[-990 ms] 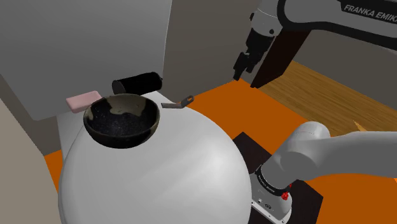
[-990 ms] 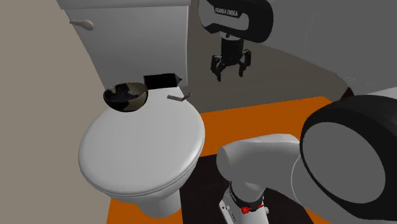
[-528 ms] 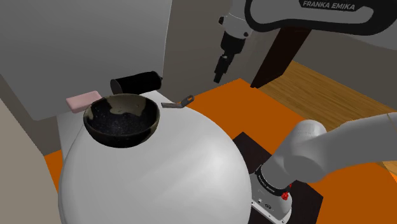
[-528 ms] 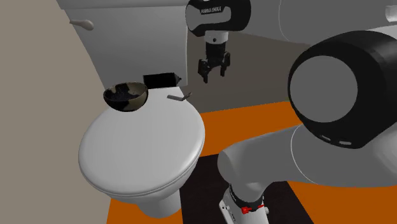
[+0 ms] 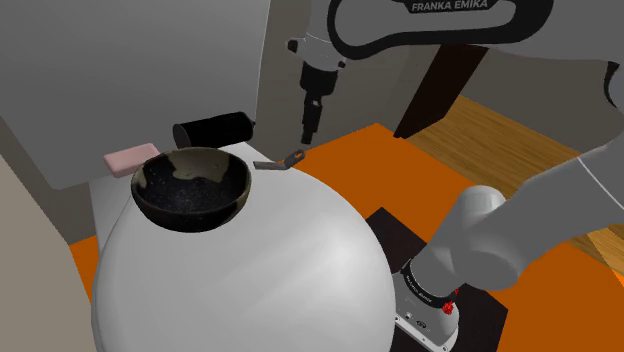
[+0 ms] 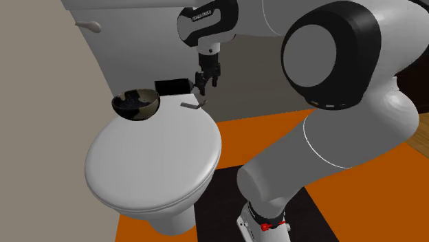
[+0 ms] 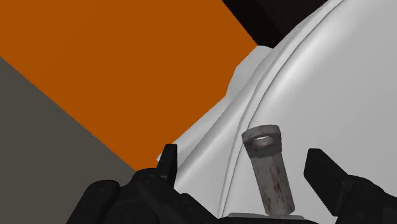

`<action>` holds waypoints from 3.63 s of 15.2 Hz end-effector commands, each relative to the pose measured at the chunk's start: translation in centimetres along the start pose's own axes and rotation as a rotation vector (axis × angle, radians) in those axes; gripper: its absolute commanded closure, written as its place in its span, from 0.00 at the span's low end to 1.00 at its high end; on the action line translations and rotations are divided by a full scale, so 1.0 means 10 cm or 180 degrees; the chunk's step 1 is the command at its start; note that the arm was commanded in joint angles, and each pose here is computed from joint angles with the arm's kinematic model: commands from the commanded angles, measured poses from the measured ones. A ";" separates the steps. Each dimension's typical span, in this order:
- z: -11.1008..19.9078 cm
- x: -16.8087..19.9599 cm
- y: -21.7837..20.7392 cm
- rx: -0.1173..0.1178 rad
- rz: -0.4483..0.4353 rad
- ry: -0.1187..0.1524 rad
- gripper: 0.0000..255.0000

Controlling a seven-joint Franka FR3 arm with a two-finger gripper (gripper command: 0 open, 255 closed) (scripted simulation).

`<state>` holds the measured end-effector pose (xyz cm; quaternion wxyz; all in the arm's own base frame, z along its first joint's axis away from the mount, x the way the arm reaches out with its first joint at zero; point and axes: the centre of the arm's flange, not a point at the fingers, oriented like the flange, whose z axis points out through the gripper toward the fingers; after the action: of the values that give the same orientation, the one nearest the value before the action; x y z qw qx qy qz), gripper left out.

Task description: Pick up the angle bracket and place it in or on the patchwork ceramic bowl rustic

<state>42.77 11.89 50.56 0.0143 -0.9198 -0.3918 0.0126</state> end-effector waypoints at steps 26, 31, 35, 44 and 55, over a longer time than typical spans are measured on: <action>0.70 0.66 -0.40 0.0186 -0.1051 -0.0051 1.00; 0.70 0.65 -0.40 0.0185 -0.1051 -0.0051 1.00; 0.49 0.65 -0.41 0.0185 -0.1051 -0.0051 1.00; 0.58 0.60 -0.22 0.0329 -0.1398 -0.0442 0.00; 0.76 0.57 -0.23 0.0329 -0.1398 -0.0442 0.00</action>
<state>44.79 17.73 42.95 0.0368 -0.8075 -0.5815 0.0925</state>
